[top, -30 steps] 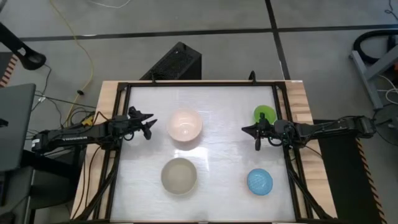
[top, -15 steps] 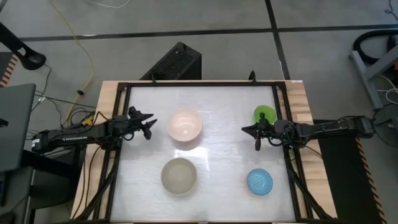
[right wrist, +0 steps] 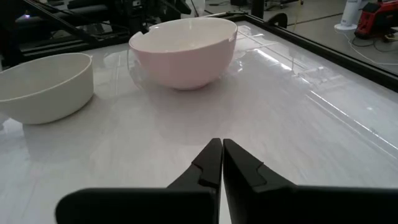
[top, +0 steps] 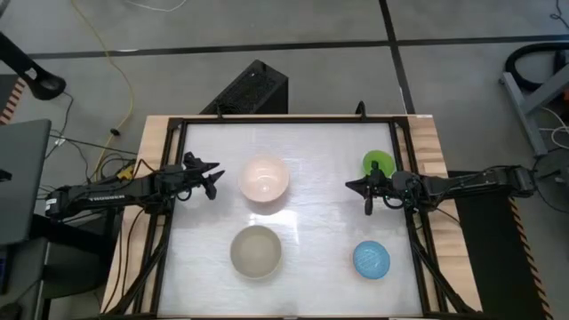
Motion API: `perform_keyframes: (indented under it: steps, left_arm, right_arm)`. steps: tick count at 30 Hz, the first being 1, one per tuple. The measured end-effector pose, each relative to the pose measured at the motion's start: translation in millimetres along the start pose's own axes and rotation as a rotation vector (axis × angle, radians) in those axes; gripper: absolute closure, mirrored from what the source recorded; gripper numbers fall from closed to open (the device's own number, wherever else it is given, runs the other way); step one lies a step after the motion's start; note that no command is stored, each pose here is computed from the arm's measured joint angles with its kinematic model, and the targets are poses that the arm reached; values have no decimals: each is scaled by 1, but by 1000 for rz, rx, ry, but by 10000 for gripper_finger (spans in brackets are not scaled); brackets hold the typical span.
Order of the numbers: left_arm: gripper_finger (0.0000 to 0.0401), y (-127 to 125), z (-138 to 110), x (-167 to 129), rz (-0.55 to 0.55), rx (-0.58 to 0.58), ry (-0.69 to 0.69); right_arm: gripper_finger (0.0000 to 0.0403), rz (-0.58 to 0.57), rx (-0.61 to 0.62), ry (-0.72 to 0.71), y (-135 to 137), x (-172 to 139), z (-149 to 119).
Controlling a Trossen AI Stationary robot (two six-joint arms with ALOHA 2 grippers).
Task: Nest bowls inside each other
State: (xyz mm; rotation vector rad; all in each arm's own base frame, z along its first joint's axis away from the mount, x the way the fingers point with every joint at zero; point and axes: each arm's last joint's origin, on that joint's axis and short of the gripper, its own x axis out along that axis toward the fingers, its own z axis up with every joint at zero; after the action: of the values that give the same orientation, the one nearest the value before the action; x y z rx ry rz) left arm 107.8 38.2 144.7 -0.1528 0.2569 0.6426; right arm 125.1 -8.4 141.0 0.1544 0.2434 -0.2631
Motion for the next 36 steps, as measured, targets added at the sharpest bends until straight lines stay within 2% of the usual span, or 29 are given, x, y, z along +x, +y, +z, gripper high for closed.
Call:
perform_keyframes:
  steps: [6, 9, 11, 13, 15, 20, 23, 26, 28, 30, 36]
  left_arm:
    - [243, 0, 0, 0, 0, 0, 0]
    - [243, 0, 0, 0, 0, 0, 0]
    - [243, 0, 0, 0, 0, 0, 0]
    - [243, 0, 0, 0, 0, 0, 0]
    - [243, 0, 0, 0, 0, 0, 0]
    - [243, 0, 0, 0, 0, 0, 0]
    - [244, 0, 0, 0, 0, 0, 0]
    - [243, 0, 0, 0, -1, 0, 0]
    - [243, 0, 0, 0, -1, 0, 0]
    - [243, 0, 0, 0, 0, 0, 0]
    - [243, 0, 0, 0, 0, 0, 0]
  right_arm:
    - [367, 3, 21, -83, 0, 0, 8]
    - [367, 19, 44, -183, 2, -2, 18]
    - [367, 18, 89, -313, 2, -4, 32]
    - [367, 32, 163, -388, 3, -5, 48]
    - [367, 89, 173, -436, 8, -5, 71]
    - [367, 149, 129, -356, 35, 22, 118]
    - [365, 181, 28, -302, 62, 52, 144]
    - [351, 183, -59, -152, 90, 90, 154]
    - [335, 195, -82, -83, 110, 113, 164]
    - [313, 191, -46, 1, 124, 132, 173]
    - [230, 156, -33, 268, 163, 178, 192]
